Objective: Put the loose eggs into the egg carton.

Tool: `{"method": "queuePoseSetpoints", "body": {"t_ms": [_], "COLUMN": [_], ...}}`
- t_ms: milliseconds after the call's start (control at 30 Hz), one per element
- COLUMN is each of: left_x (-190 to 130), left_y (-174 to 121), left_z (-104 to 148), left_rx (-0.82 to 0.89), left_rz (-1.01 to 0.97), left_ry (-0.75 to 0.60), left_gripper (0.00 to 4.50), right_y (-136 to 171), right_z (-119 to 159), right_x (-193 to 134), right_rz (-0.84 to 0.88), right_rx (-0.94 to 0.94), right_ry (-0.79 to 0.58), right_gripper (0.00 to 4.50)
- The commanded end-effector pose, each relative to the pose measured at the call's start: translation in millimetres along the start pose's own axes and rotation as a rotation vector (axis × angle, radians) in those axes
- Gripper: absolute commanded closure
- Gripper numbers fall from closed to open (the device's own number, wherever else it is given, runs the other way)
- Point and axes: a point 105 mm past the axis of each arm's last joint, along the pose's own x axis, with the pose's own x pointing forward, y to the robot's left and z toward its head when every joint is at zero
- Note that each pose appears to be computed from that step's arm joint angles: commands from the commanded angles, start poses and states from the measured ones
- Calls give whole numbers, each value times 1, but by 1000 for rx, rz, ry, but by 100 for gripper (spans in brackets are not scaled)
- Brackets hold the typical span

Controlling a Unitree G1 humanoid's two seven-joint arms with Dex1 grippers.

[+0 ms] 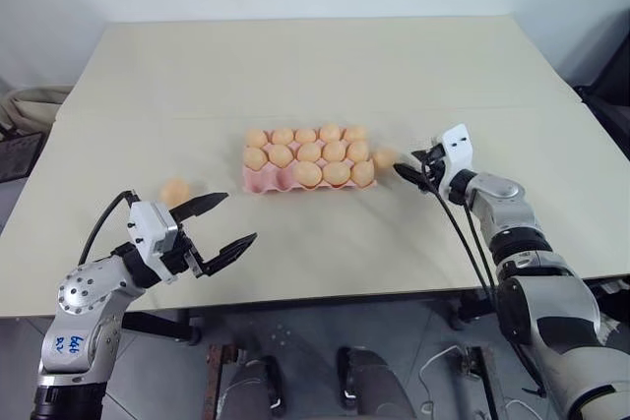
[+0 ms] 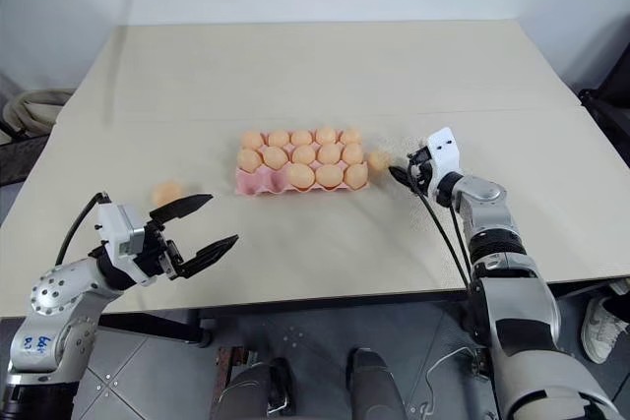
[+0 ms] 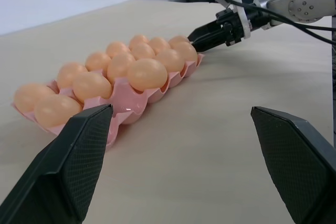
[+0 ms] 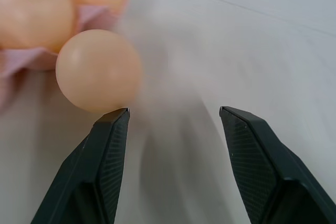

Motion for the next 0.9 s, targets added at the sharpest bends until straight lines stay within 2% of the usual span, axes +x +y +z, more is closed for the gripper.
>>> {"method": "queuePoseSetpoints", "body": {"t_ms": [33,133,167,233,333,500,667,900], "left_x": [-3,-2,-2,-1,-1,-2,-3,-3], "left_y": [2,3,3,3,3,2,3,4], "left_z": [11,11,11,12,12,12,13,13], "left_rx": [33,33,33,33,34,37,42,44], "left_rz": [9,7,6,6,8,16,24,23], "left_ry": [-26,-28,-29,-32,-34,-38,-39,-40], "left_gripper": [0,0,0,0,0,0,0,0], "right_y": [-2,3,4,5,5,13,31,39], "right_z": [16,19,21,24,28,33,30,31], "right_x": [-7,-9,-9,-7,-3,10,19,27], "right_rz": [58,131,153,171,169,190,282,292], "right_rx": [-106,-106,-123,-162,-186,-215,-213,-212], "right_ry": [-21,1,8,28,34,53,78,64], "right_gripper": [166,166,149,108,6,2,2,2]}}
